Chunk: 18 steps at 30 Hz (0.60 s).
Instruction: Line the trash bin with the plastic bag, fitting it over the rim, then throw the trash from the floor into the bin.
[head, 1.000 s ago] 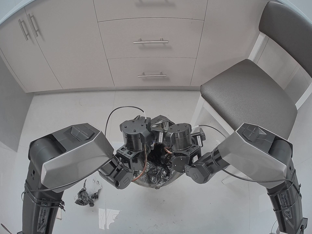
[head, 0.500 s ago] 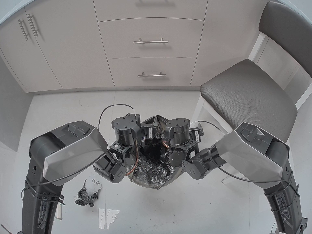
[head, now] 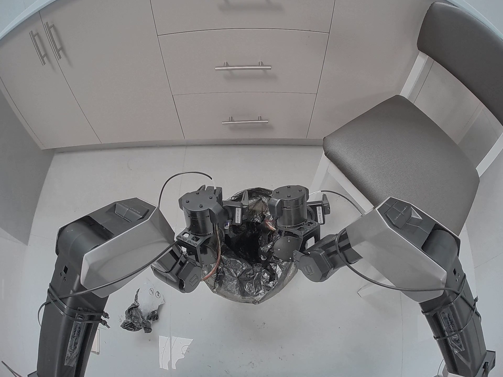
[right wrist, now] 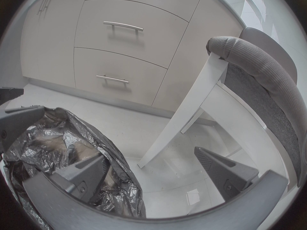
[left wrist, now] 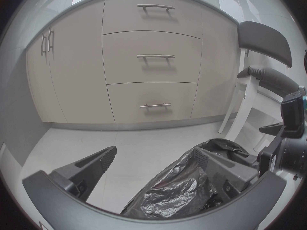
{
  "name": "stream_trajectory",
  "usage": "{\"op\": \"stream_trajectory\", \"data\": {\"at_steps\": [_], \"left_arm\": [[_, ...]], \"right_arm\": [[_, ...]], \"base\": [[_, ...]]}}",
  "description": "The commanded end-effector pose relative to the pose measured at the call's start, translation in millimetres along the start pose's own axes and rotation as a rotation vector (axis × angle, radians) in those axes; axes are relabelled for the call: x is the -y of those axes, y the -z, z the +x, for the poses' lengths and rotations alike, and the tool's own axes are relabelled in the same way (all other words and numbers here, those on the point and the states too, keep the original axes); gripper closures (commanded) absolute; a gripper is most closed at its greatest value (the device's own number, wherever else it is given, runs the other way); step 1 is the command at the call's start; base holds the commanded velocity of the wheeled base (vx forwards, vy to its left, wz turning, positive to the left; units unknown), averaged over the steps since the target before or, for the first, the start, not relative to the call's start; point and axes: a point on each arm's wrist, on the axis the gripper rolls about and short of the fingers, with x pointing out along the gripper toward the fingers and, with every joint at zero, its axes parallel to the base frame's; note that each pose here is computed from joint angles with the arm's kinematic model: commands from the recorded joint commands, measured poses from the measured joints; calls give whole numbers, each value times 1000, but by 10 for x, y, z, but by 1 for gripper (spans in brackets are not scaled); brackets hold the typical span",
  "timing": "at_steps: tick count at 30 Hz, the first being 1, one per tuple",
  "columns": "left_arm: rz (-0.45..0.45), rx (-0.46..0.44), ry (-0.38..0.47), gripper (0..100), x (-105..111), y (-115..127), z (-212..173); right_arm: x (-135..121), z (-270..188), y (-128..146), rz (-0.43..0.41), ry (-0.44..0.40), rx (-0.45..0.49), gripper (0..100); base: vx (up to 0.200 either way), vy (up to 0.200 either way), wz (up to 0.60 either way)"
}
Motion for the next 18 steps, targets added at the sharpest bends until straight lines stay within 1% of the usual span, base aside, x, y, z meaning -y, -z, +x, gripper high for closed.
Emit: {"op": "stream_trajectory", "data": {"at_steps": [1,8,14,18], "left_arm": [[6,-17,-14,0,-49,101,36],[9,-23,-41,0,-151,194,131],[18,-55,-61,0,-223,287,230],[15,-53,-78,0,-285,272,314]], "right_arm": [[-38,31,56,-3,1,-3,0],[-69,57,130,-12,2,-9,0],[-63,106,197,-21,10,-19,0],[-32,180,207,-15,26,-20,0]], "base": [[0,0,0],[0,0,0],[0,0,0],[0,0,0]]}}
